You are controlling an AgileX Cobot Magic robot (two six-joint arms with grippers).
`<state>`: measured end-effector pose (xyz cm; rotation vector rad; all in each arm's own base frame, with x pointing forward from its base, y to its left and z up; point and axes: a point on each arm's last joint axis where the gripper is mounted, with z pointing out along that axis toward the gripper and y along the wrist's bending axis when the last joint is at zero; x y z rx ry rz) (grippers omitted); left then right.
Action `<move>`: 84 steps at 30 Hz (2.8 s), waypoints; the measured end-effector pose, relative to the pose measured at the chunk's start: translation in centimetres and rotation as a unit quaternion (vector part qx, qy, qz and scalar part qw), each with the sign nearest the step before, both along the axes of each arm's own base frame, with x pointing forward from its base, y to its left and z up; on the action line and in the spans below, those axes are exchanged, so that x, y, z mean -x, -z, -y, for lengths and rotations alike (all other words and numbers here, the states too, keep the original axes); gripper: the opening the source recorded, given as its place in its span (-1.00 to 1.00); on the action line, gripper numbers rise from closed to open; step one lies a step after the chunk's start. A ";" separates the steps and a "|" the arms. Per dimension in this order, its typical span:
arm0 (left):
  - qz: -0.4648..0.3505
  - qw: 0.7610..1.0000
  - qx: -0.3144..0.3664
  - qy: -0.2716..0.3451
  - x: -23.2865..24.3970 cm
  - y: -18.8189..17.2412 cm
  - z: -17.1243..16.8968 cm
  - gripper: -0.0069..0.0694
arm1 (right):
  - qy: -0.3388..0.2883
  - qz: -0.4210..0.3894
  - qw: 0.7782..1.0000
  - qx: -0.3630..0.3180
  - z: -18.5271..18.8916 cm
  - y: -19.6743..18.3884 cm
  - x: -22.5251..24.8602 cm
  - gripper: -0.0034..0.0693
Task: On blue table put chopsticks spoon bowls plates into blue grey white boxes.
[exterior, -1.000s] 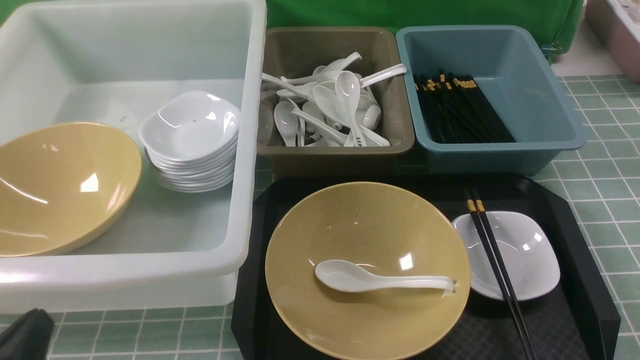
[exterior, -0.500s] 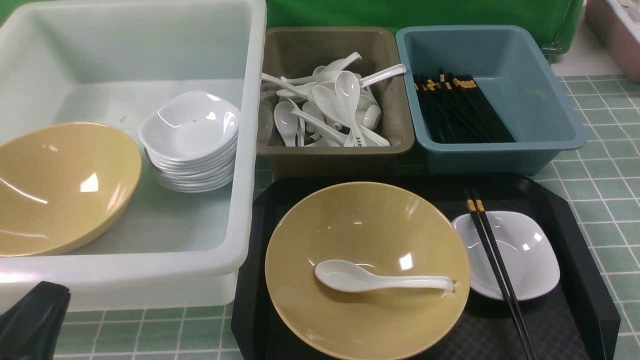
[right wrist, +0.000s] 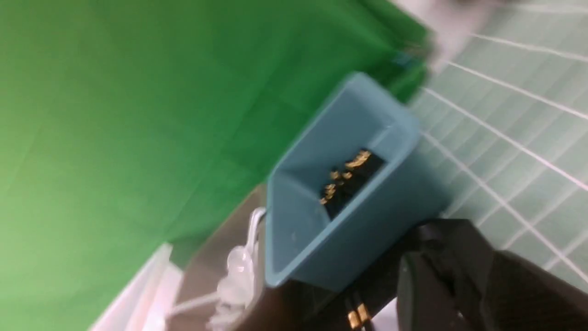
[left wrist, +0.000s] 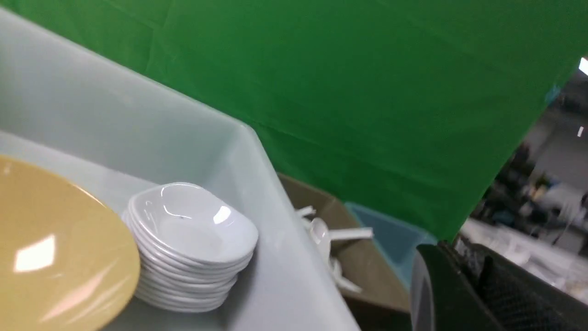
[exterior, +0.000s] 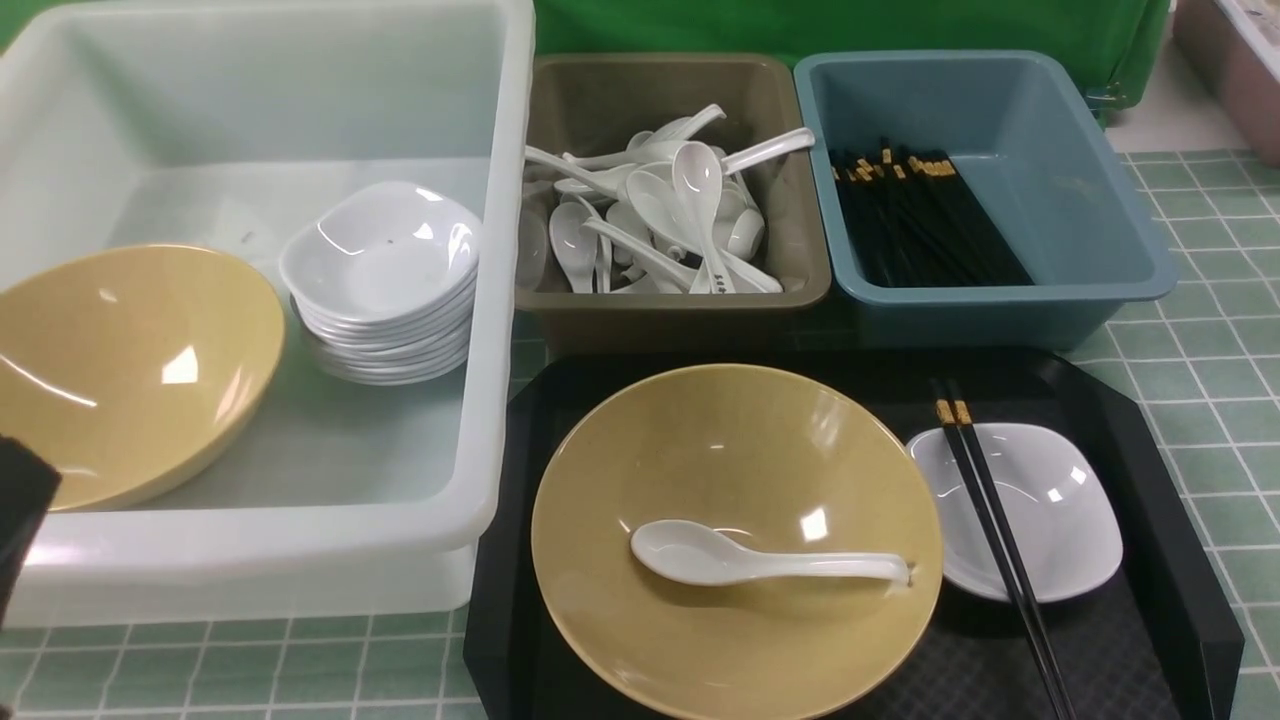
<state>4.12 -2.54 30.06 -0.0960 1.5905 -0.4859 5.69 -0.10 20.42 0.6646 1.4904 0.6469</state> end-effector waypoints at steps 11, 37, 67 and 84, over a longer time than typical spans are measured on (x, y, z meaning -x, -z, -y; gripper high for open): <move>-0.321 0.918 -0.231 0.032 -6.9 -4.5 -1.6 -0.82 | -0.157 -0.188 0.880 0.406 -1.7 -12.4 -4.6 -0.81; -0.331 0.793 -0.366 0.357 -14.6 -3.4 13.6 -0.82 | -0.364 -0.476 0.694 0.399 -9.0 -3.6 -21.7 0.10; -0.313 0.788 -0.403 0.344 -15.7 -2.6 13.9 -0.82 | -0.391 -0.511 0.668 0.375 -10.4 1.7 -24.6 -0.45; -0.234 0.857 -0.348 0.300 -19.8 -1.7 16.7 -0.82 | -0.333 -0.358 0.754 0.439 -10.5 -9.7 -26.7 -0.45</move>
